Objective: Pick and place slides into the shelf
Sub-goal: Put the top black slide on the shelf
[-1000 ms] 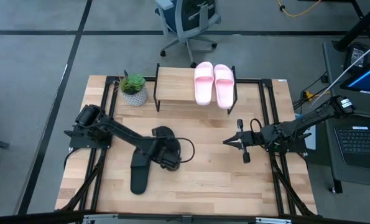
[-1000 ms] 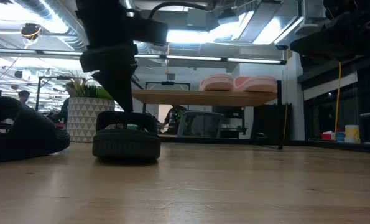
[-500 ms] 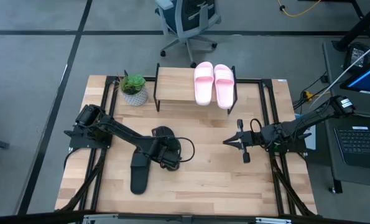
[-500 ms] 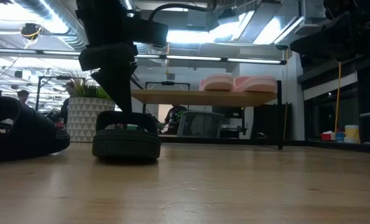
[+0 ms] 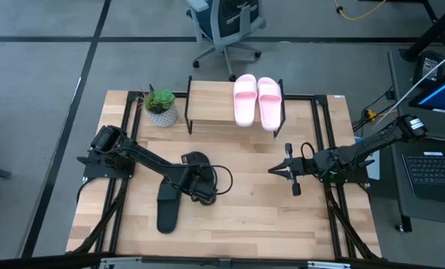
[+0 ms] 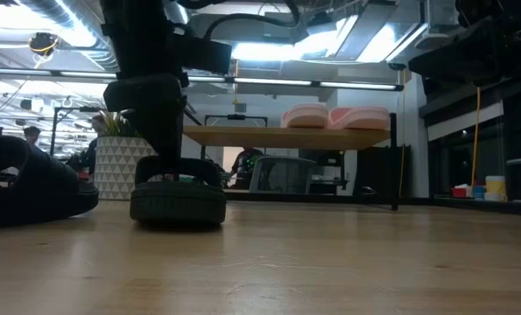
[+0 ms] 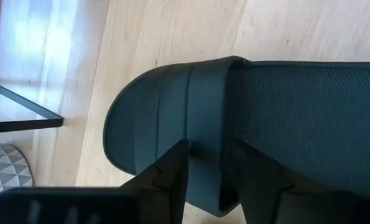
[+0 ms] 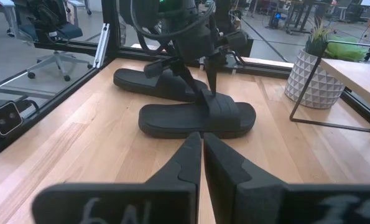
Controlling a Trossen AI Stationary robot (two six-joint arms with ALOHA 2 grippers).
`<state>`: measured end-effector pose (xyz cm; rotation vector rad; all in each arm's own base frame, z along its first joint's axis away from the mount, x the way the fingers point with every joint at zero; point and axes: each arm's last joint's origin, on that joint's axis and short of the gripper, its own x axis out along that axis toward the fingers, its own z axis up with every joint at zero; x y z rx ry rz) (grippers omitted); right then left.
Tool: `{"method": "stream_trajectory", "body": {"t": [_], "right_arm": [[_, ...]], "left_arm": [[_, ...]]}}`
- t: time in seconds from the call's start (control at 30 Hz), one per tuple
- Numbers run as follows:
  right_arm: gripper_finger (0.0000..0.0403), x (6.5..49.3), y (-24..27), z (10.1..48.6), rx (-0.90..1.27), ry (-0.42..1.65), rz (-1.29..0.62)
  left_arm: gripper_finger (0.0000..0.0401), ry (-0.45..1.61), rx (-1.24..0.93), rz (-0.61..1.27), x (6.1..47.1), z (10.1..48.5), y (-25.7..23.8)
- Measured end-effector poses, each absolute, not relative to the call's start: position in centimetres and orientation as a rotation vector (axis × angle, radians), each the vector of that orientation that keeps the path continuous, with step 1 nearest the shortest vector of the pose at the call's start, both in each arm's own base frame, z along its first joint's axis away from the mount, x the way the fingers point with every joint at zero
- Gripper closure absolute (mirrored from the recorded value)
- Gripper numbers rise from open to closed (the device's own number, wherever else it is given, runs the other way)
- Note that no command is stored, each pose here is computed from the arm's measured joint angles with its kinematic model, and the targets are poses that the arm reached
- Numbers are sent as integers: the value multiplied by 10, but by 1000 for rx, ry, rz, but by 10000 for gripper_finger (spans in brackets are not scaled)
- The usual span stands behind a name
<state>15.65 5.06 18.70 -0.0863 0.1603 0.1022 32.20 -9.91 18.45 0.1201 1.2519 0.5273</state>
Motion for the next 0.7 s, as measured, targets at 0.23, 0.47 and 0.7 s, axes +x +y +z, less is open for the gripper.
{"method": "stream_trajectory", "body": {"t": [0.23, 0.47, 0.7], "right_arm": [[382, 156, 51, 187, -86, 160, 102], [382, 156, 51, 187, -86, 161, 102], [382, 156, 51, 187, -87, 161, 102]], "left_arm": [[296, 1252, 118, 532, 322, 185, -98], [294, 1234, 95, 542, 326, 185, -93], [297, 1240, 83, 549, 327, 185, -89]]}}
